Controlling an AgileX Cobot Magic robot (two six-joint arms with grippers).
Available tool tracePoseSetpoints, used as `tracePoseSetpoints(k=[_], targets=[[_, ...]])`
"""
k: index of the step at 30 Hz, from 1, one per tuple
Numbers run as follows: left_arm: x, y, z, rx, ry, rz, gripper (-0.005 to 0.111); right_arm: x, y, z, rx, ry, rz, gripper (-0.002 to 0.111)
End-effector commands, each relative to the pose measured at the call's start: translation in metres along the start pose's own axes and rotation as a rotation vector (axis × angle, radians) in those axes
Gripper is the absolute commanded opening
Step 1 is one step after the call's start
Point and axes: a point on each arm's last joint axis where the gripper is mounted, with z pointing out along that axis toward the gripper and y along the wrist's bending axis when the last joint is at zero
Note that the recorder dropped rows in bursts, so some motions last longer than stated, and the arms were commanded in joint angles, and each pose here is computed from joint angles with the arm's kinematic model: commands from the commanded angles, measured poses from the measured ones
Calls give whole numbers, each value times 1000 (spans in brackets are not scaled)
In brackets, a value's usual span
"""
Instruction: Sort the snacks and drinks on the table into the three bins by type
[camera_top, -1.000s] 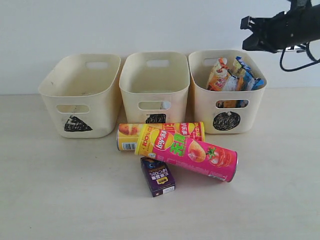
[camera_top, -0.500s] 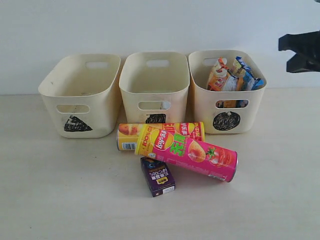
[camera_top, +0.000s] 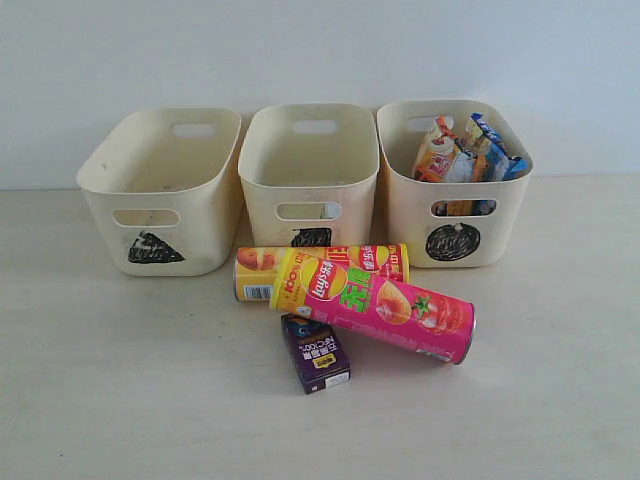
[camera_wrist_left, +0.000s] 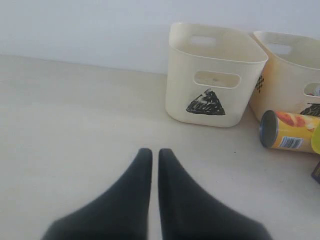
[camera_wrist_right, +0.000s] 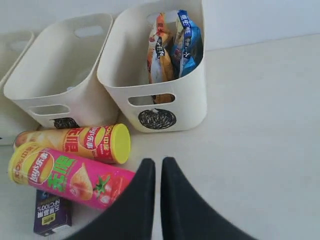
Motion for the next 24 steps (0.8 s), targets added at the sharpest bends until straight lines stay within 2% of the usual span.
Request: tracePoseSetpoints(k=[1,13,20,22,24], targets=[[1,0,0,-5,-7,8,4,20,3,-29,2,-109,-19,0],[0,0,0,-6,-9,8,4,74,14,-83,-56,-308,-151,0],[-1,1,0,-6,-19,6,4,89,21,-106,-103,-427,-176,0],[-4,-1,0,10,-57,-65,4,90,22,-106,-114,-425,-172,0],[-9,-2,-1,36,-112,-198,4,91,22,-105,-115,-419,-165,0]])
